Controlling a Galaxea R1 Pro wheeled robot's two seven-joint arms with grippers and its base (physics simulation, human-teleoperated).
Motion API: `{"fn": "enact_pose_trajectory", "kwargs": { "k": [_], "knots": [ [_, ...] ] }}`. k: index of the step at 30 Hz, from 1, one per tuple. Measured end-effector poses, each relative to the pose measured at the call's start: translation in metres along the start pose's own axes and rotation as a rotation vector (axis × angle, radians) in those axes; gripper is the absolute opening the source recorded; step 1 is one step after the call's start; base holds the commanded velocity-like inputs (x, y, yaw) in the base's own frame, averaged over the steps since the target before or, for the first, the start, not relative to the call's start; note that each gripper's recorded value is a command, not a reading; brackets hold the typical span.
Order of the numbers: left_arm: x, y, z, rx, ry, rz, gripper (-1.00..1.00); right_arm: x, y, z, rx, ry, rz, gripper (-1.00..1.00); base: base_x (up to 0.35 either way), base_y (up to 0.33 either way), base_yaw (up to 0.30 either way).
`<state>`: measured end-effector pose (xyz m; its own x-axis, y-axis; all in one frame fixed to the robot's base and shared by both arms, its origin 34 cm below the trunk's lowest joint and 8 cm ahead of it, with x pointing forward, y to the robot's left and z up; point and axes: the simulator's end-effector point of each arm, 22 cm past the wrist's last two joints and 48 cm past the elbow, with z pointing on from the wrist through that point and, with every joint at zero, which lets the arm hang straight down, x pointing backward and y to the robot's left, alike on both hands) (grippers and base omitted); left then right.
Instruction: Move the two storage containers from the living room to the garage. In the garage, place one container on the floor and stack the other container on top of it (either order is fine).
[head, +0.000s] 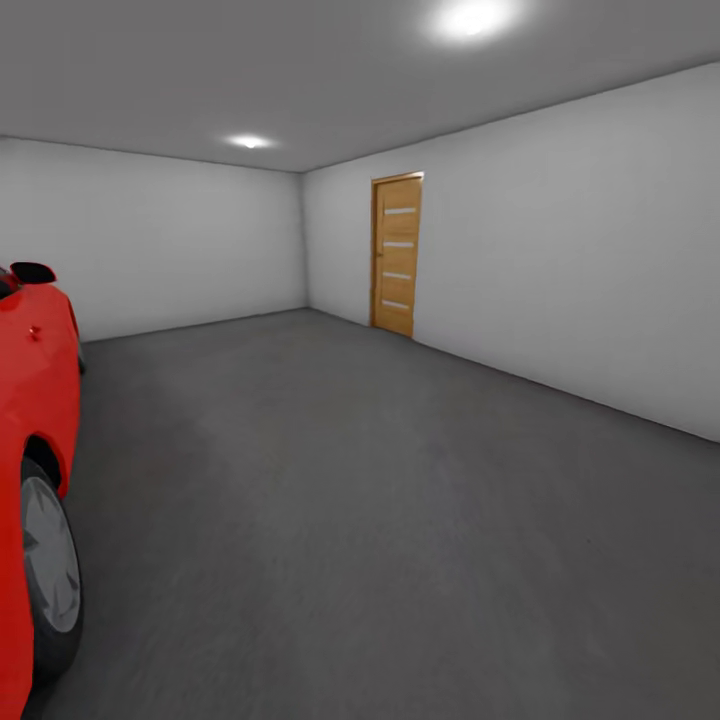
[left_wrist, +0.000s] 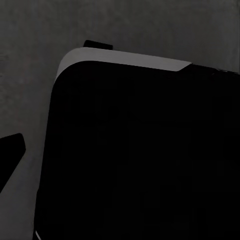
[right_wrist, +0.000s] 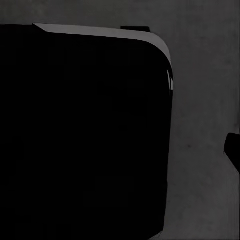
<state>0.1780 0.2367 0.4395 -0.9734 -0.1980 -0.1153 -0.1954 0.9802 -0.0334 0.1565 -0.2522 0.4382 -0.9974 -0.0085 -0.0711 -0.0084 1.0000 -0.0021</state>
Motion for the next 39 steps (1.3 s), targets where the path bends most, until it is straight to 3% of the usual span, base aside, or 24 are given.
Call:
{"fn": "enact_pose_trajectory", "kwargs": {
  "k": [31, 39],
  "knots": [
    [-0.0002, 0.0009, 0.0000, -0.001, 0.000, 0.000, 1.00, 0.0004, -0.0055, 0.0000, 0.007, 0.001, 0.004, 1.00, 0.324, 0.000, 0.026],
    [-0.0004, 0.0011, 0.0000, -0.001, -0.001, 0.000, 1.00, -0.0002, -0.0025, 0.0000, 0.004, -0.001, 0.012, 1.00, 0.324, 0.000, 0.258]
  ]
}}
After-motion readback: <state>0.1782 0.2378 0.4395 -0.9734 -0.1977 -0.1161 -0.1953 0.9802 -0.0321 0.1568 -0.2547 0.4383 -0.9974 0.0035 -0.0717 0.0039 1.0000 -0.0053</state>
